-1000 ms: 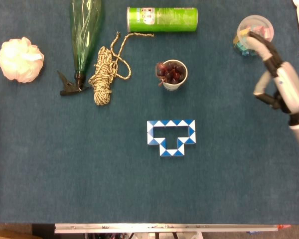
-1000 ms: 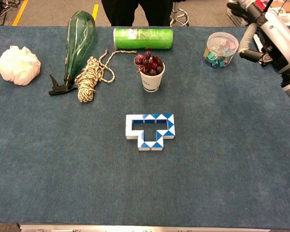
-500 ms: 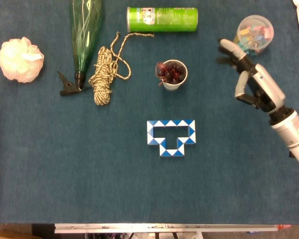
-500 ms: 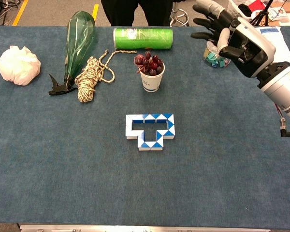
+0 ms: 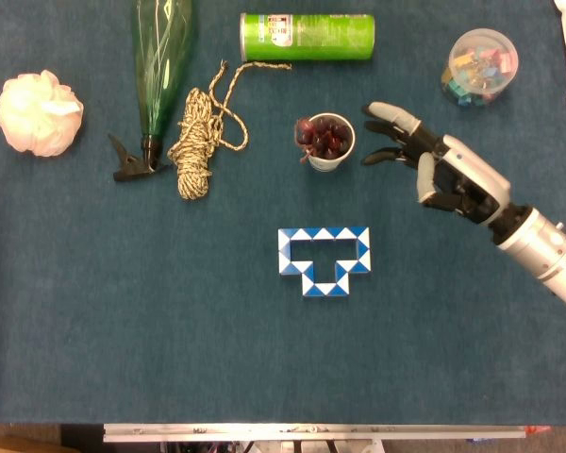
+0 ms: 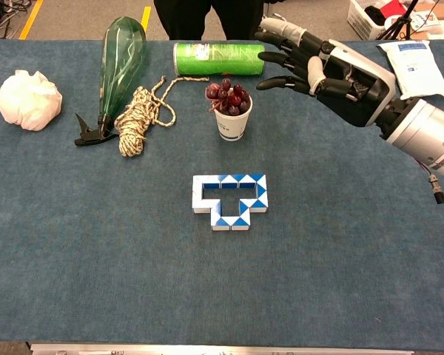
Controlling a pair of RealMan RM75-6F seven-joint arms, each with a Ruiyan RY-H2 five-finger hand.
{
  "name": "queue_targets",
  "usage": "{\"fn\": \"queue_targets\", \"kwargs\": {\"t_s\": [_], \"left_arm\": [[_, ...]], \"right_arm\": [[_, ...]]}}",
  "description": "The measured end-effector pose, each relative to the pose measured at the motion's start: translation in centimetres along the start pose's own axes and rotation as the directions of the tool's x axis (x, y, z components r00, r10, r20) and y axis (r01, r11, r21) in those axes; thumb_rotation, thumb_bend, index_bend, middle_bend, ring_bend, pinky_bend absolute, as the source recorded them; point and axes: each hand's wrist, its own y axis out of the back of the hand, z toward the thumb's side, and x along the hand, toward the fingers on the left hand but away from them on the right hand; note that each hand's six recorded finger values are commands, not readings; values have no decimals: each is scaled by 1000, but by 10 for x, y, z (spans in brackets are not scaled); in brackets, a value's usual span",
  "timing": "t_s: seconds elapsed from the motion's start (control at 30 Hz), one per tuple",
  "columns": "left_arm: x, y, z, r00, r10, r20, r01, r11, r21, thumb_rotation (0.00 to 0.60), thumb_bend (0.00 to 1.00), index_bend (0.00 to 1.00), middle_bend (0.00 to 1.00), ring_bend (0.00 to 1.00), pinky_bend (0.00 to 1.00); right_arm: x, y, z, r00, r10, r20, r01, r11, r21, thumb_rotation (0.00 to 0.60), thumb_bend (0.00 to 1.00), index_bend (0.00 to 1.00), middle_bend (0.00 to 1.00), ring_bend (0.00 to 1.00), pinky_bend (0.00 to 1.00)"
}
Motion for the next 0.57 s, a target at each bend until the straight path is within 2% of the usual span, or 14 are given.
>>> {"fn": "queue_targets", "kwargs": {"t_s": [0.57], "left_arm": [[-1, -1, 0, 1000, -3, -1, 3, 1000, 3, 588, 0, 0, 0, 0, 0]], "right_arm": [[3, -2, 5, 1000, 11, -6, -11, 1000, 13, 600, 1000, 0, 18, 0, 232]]}}
